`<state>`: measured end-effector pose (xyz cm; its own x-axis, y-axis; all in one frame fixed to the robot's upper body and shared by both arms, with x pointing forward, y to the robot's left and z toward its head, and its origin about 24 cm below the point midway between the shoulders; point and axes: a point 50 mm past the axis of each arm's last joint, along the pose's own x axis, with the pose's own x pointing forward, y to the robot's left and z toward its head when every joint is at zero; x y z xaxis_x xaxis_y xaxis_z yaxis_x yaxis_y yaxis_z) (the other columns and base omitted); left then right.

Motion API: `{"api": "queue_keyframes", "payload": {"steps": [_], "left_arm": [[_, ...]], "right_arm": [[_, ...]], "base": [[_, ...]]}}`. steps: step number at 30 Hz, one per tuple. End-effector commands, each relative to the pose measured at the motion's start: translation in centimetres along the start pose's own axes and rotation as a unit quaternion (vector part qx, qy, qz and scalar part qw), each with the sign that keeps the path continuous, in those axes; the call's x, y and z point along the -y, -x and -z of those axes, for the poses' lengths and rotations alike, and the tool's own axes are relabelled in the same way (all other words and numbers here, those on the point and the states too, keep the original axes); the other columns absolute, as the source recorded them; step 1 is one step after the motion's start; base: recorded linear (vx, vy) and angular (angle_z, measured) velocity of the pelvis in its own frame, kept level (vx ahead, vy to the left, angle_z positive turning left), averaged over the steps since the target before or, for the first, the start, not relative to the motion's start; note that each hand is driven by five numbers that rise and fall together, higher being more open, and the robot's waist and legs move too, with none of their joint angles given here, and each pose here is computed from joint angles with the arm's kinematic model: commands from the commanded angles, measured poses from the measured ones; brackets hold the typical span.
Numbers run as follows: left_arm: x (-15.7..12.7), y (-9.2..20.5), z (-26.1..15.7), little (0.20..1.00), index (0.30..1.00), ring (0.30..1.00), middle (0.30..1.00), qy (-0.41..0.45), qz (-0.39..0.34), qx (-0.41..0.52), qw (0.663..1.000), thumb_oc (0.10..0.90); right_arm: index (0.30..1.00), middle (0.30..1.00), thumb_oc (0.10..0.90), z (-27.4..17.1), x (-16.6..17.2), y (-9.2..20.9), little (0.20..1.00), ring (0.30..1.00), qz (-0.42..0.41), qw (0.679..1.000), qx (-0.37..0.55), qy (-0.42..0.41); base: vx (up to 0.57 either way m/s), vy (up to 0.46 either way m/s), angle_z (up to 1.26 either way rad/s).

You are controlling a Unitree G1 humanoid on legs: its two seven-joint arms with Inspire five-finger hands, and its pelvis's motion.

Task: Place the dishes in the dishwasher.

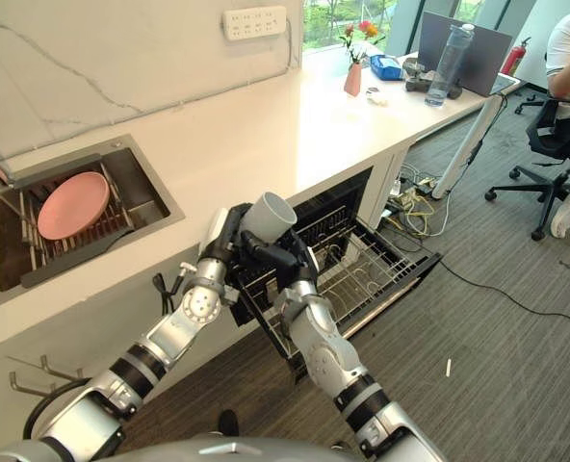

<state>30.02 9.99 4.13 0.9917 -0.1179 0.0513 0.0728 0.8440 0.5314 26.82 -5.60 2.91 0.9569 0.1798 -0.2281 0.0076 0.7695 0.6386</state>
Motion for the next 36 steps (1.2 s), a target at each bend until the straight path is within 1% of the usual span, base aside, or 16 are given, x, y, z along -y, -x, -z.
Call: {"api": "queue_keyframes", "payload": {"steps": [1,4,8,9,10,11,12,13,15,19,21,30,34,35,36], "left_arm": [[4.1,-1.5,-8.8,0.300,0.300,0.300,0.300,0.007,0.086,0.182,0.980,0.400],[4.3,-1.5,-8.9,0.300,0.300,0.300,0.300,0.011,0.090,0.179,0.980,0.400],[4.4,-1.5,-9.0,0.300,0.300,0.300,0.300,0.016,0.091,0.179,0.979,0.400],[4.5,-1.5,-9.0,0.300,0.300,0.300,0.300,0.019,0.094,0.178,0.979,0.400],[4.5,-1.4,-9.0,0.300,0.300,0.300,0.300,0.019,0.094,0.178,0.979,0.400],[4.5,-1.3,-9.0,0.300,0.300,0.300,0.300,0.024,0.097,0.179,0.979,0.400],[4.5,-1.3,-9.0,0.300,0.300,0.300,0.300,0.027,0.099,0.179,0.978,0.400],[4.4,-1.2,-8.9,0.300,0.300,0.300,0.300,0.030,0.102,0.180,0.978,0.400],[4.4,-1.2,-8.9,0.300,0.300,0.300,0.300,0.030,0.102,0.181,0.978,0.400],[4.1,-0.9,-8.6,0.300,0.300,0.300,0.300,0.037,0.105,0.183,0.977,0.400],[4.0,-0.8,-8.4,0.300,0.300,0.300,0.300,0.041,0.107,0.183,0.976,0.400],[3.7,-0.4,-7.7,0.300,0.300,0.300,0.300,0.047,0.115,0.173,0.977,0.400],[2.9,-0.1,-7.6,0.300,0.300,0.300,0.300,0.068,0.112,0.169,0.977,0.400],[2.3,0.2,-7.5,0.319,0.319,0.319,0.319,0.080,0.109,0.169,0.976,0.413],[2.3,0.2,-7.5,0.319,0.319,0.319,0.319,0.080,0.109,0.169,0.976,0.413]], "right_arm": [[0.900,0.900,0.800,-5.4,-10.3,-1.4,0.900,0.900,-0.161,0.976,0.113,-0.096],[0.900,0.900,0.800,-5.8,-10.3,-1.6,0.900,0.900,-0.147,0.973,0.120,-0.129],[0.900,0.900,0.800,-6.1,-10.2,-1.7,0.900,0.900,-0.139,0.973,0.129,-0.132],[0.695,0.695,0.664,-6.2,-10.1,-1.7,0.695,0.695,-0.140,0.973,0.132,-0.128],[0.585,0.585,0.590,-6.2,-10.1,-1.7,0.585,0.585,-0.140,0.973,0.132,-0.128],[0.300,0.300,0.400,-6.6,-10.1,-1.7,0.300,0.300,-0.144,0.973,0.141,-0.117],[0.300,0.300,0.400,-6.8,-10.1,-1.8,0.300,0.300,-0.145,0.973,0.146,-0.108],[0.300,0.300,0.400,-7.2,-9.9,-1.8,0.300,0.300,-0.150,0.973,0.161,-0.068],[0.300,0.300,0.400,-7.2,-9.9,-1.8,0.300,0.300,-0.150,0.973,0.161,-0.068],[0.300,0.300,0.400,-9.2,-9.5,-1.9,0.300,0.300,-0.155,0.964,0.217,0.007],[0.300,0.300,0.400,-10.0,-9.5,-1.8,0.300,0.300,-0.155,0.959,0.236,0.016],[0.300,0.300,0.400,-12.2,-9.3,-1.5,0.300,0.300,-0.153,0.948,0.279,-0.004],[0.300,0.300,0.400,-13.4,-8.8,-1.1,0.300,0.300,-0.136,0.942,0.305,-0.026],[0.300,0.300,0.400,-14.3,-8.4,-0.8,0.300,0.300,-0.125,0.937,0.323,-0.039],[0.300,0.300,0.400,-14.3,-8.4,-0.8,0.300,0.300,-0.125,0.937,0.323,-0.039]], "base": [[0.00,0.000,0.00],[0.00,0.000,0.00],[0.00,0.000,0.00],[0.00,0.000,0.00],[0.00,0.000,0.00],[0.00,0.000,0.00],[0.00,0.000,0.00],[0.00,0.000,0.00],[0.00,0.000,0.00],[0.00,0.001,0.03],[0.00,0.000,0.00],[0.00,0.000,0.00],[0.00,0.000,0.00],[0.00,0.000,0.00],[0.00,0.000,0.00]]}}
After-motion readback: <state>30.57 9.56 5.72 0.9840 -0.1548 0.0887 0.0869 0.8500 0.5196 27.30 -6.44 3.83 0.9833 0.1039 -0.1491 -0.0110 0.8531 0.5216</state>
